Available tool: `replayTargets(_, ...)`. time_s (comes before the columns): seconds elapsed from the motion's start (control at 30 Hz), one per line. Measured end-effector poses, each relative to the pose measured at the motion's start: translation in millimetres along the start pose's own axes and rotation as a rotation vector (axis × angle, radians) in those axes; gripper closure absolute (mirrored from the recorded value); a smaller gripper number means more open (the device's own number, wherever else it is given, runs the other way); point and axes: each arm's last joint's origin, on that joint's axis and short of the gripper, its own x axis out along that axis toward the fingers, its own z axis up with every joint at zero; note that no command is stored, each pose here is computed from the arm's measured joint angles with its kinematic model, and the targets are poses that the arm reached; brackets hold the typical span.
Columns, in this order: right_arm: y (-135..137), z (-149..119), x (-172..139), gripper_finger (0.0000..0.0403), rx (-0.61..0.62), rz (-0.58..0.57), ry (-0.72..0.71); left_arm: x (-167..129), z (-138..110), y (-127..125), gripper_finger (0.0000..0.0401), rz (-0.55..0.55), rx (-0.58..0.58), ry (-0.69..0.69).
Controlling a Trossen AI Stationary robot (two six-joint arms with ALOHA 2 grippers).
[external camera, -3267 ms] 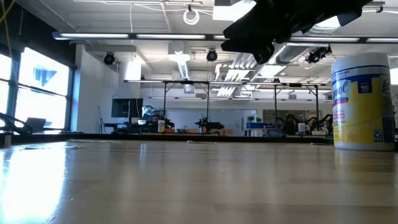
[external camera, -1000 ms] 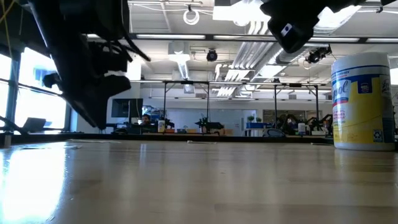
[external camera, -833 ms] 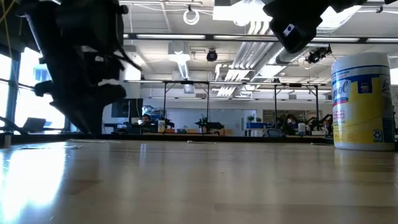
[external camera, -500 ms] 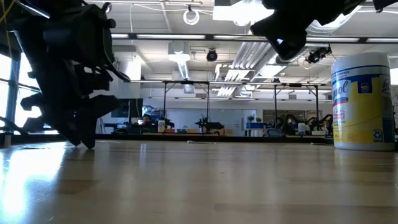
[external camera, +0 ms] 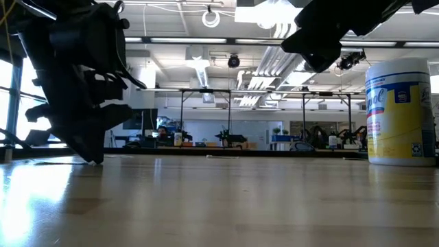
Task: Pick & Place First Aid Supplies
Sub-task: Put the green bandage into the white bin
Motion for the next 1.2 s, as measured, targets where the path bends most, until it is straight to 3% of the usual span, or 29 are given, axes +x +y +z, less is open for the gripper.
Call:
replayTargets(0.3,0,0,0,0.0238,0.0,0.0,0.0,0,0,0,0.0392,0.002,0.005,-0.003)
replayTargets(0.53,0,0,0,0.0237,0.0,0.005,0.004,-16,0,-15,0.04,-0.07,0.106,-0.048)
replayTargets(0.73,0,-1,0,0.0237,-0.001,0.008,0.01,-57,-7,-36,0.04,-0.173,0.295,-0.054)
replayTargets(0.97,0,-1,0,0.0238,-0.009,0.008,0.01,-136,-20,-44,0.04,-0.238,0.522,-0.064)
replayTargets(1.07,0,-1,0,0.0238,-0.033,-0.006,0.004,-166,-21,-45,0.04,-0.289,0.556,-0.095)
replayTargets(1.2,-1,0,0,0.0237,-0.048,-0.048,-0.013,-180,-26,-47,0.04,-0.343,0.585,-0.133)
